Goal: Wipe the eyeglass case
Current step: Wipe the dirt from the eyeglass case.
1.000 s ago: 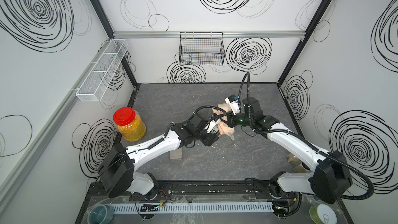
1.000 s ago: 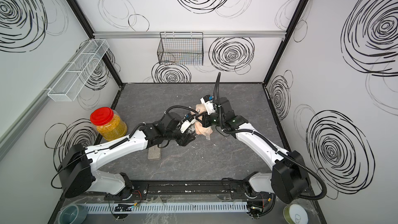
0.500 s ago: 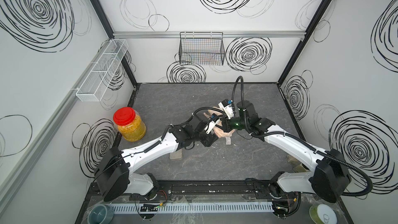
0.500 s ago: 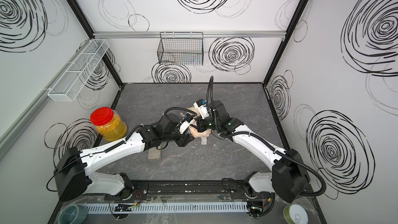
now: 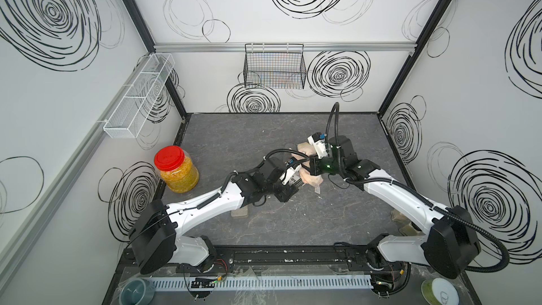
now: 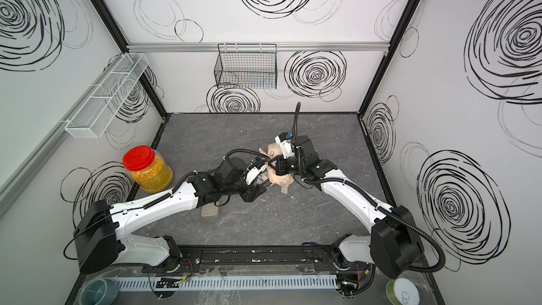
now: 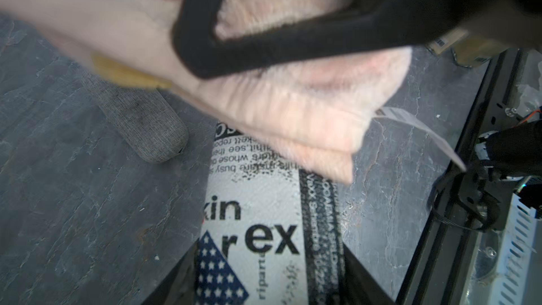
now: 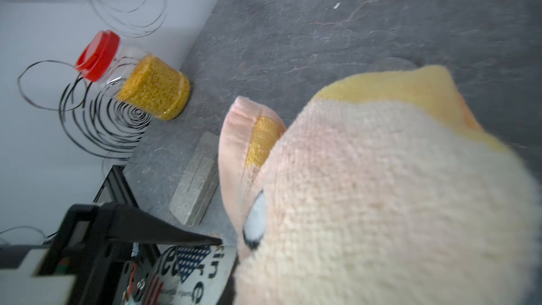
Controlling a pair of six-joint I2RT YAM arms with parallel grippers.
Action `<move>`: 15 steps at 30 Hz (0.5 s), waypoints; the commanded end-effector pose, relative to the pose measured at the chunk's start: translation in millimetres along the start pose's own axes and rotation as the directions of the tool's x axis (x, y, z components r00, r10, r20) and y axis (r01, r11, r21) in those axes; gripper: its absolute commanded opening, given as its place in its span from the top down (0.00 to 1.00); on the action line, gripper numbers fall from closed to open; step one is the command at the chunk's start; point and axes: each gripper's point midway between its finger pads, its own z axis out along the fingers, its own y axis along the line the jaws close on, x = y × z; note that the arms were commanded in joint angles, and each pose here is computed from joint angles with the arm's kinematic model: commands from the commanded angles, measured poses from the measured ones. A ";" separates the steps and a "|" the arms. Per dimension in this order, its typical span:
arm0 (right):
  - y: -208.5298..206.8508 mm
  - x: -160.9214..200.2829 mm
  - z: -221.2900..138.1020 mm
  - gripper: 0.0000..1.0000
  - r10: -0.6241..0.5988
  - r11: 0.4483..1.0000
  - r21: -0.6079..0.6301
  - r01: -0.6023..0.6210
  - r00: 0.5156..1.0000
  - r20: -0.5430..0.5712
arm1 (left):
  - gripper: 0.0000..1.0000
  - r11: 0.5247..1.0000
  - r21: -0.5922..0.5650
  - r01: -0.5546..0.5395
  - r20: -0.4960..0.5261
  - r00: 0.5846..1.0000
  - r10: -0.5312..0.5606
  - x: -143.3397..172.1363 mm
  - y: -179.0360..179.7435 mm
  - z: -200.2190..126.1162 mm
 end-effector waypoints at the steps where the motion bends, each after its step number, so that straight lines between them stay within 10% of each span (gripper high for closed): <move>1: 46.5 9.9 -4.6 0.98 -0.069 0.976 -0.210 0.064 0.997 -0.018 | 0.38 1.000 0.014 -0.017 0.170 0.985 0.015 -43.9 -6.4 -8.5; 10: -55.0 -0.4 -16.3 0.99 0.127 0.967 0.222 -0.128 0.992 0.021 | 0.38 1.000 0.009 -0.010 0.190 0.982 0.008 -44.4 -6.0 -13.3; 15: -17.0 -2.6 -10.8 0.98 0.062 0.996 0.060 -0.062 0.998 -0.004 | 0.38 1.000 0.014 -0.005 0.195 0.981 0.002 -43.3 -6.8 -14.7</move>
